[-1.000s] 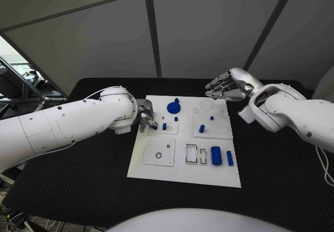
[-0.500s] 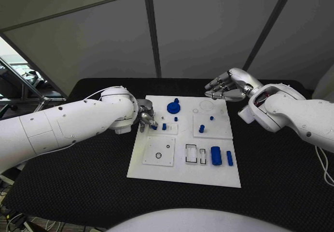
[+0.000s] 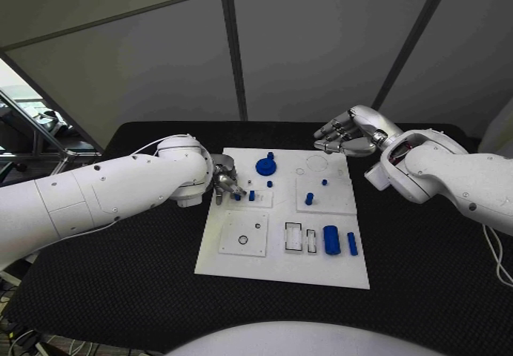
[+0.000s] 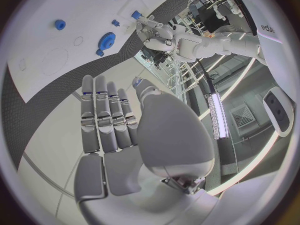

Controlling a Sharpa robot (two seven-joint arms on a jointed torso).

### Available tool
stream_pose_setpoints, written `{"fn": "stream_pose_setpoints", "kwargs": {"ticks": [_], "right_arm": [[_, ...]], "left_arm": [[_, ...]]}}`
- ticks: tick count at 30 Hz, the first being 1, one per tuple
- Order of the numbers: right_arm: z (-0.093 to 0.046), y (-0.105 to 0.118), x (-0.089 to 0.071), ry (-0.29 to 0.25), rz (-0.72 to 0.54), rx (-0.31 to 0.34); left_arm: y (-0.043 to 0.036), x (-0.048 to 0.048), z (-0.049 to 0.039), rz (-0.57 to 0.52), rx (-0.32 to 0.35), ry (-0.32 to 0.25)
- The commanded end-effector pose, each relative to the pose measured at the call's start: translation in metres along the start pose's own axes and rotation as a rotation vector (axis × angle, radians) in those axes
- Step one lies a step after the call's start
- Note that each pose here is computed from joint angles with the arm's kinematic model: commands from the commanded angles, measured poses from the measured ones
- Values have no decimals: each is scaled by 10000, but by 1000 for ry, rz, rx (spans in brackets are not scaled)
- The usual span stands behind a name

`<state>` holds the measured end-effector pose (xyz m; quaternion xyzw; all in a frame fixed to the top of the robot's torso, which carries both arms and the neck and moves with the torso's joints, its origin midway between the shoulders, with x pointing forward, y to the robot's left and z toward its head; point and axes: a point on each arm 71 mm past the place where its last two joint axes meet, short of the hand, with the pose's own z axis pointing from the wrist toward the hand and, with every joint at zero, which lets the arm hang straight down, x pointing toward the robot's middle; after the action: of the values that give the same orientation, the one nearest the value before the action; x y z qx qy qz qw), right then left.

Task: Assemble the parts on the task board

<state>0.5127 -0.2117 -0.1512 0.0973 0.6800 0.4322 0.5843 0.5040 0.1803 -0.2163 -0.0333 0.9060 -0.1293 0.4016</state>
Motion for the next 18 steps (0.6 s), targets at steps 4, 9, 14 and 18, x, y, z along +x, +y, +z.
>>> {"fn": "stream_pose_setpoints", "kwargs": {"ticks": [4, 9, 14, 18], "right_arm": [[9, 18, 0, 3, -1, -9], [9, 18, -1, 3, -1, -9], [8, 14, -3, 2, -2, -8], [7, 11, -5, 2, -2, -7]], "left_arm": [[3, 8, 14, 0, -14, 5], [10, 1, 22, -16, -22, -6], [27, -8, 26, -24, -28, -14], [32, -13, 27, -29, -28, -18]]}}
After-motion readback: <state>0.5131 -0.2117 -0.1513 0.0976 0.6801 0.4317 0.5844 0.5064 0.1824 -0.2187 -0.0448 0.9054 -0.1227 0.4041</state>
